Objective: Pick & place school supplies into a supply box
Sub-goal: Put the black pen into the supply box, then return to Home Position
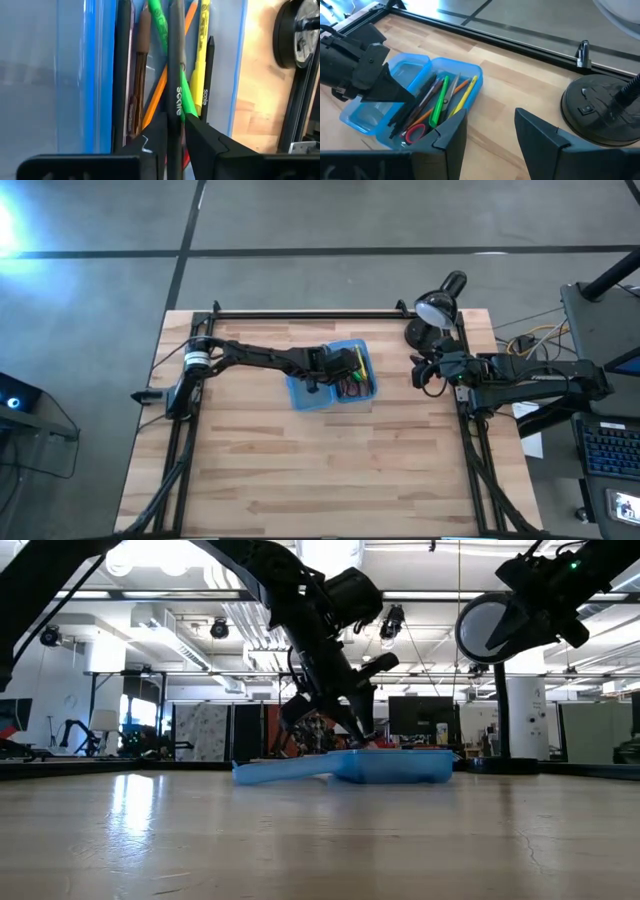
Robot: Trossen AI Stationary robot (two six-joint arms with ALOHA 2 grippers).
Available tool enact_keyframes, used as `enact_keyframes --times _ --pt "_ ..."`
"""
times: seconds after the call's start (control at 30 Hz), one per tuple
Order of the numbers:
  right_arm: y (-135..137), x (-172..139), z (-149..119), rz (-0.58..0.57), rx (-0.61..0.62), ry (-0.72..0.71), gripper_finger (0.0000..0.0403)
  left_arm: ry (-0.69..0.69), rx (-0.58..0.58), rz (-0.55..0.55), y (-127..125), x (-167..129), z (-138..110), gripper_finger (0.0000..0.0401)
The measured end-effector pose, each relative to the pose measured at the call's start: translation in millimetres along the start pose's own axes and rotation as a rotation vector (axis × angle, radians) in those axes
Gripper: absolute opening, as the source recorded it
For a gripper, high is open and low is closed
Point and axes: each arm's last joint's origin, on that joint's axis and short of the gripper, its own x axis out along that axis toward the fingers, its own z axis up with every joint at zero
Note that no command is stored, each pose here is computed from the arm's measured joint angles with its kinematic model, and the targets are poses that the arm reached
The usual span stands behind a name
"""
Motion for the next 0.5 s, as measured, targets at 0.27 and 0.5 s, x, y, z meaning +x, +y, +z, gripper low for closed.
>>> enact_keyframes --times 0.27,0.5 --pt "0 0 0 0.001 -0.001 0.002 0.0155 -0.013 0.012 -0.003 0 -1 -1 0.0081" --pt "0 0 0 0.003 -0.061 0.002 0.0155 -0.083 0.228 -0.135 -27 -43 -14 0.0084"
